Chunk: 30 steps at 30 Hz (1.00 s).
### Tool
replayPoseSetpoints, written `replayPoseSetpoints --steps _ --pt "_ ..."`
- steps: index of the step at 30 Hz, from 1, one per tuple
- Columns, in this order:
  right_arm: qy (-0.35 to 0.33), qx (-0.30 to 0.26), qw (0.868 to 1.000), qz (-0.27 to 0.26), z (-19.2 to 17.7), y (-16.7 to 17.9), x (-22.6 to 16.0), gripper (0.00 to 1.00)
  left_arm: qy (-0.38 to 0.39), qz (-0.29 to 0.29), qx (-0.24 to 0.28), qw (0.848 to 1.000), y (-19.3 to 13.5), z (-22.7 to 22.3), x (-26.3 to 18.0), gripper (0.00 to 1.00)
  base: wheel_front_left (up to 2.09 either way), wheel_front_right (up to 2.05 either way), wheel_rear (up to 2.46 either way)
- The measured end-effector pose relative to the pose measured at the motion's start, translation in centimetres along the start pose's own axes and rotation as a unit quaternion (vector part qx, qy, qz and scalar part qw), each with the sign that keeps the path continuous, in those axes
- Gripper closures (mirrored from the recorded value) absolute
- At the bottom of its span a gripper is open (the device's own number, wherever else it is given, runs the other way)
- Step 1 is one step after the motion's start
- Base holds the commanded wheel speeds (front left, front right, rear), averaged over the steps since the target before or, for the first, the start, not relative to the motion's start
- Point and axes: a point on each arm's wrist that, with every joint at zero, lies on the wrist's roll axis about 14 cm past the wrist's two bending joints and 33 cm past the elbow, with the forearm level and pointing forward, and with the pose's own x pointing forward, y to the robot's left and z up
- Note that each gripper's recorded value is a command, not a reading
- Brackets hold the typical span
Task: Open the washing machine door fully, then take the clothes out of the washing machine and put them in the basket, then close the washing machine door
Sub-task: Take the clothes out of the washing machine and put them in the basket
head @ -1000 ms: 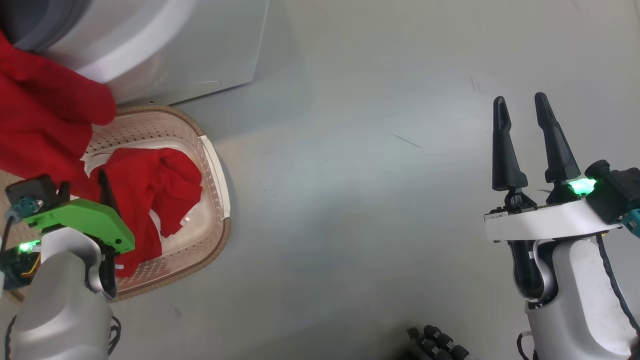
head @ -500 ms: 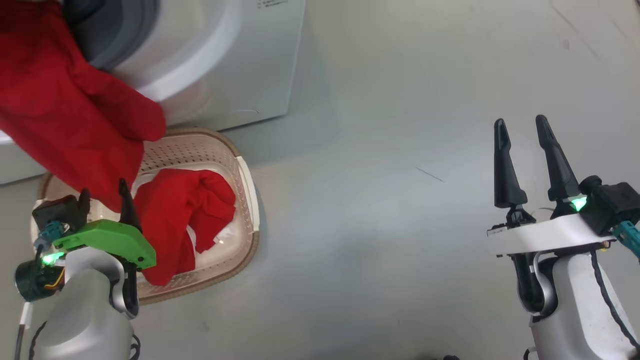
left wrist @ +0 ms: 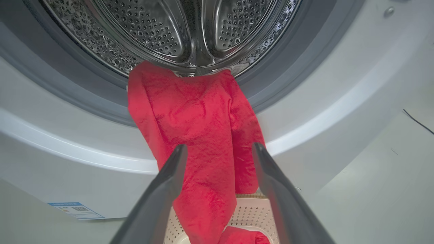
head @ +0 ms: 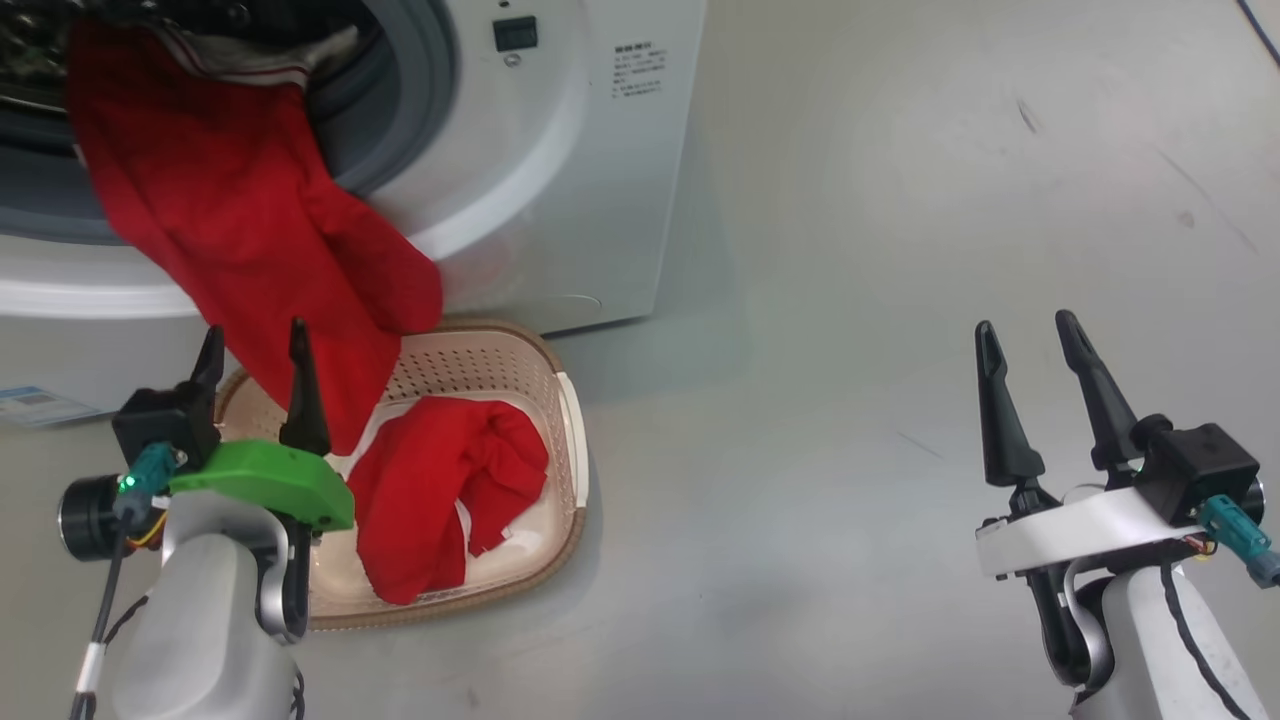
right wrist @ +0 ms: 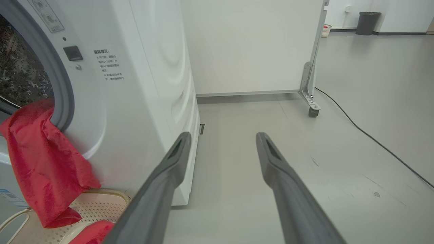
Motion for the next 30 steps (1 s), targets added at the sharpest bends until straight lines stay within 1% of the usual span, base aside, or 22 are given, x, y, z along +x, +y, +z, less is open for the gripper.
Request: replayPoseSetpoints --steps 11,21,30 --pt "-0.006 0.001 0.999 0.044 0.7 3.0 -1.4 0.00 -0.065 -0.011 0.027 0.997 -0.2 4.2 -4.8 0.00 0.00 0.00 0.00" --pt "-0.012 0.002 0.997 0.074 1.2 5.0 -2.9 0.00 -0.085 -0.012 0.036 0.996 -0.3 4.9 -8.9 0.00 0.00 0.00 0.00" --pt "-0.016 0.003 0.997 0.073 1.5 5.0 -4.2 0.00 -0.095 -0.013 0.035 0.995 -0.7 5.1 -10.9 0.00 0.00 0.00 0.00"
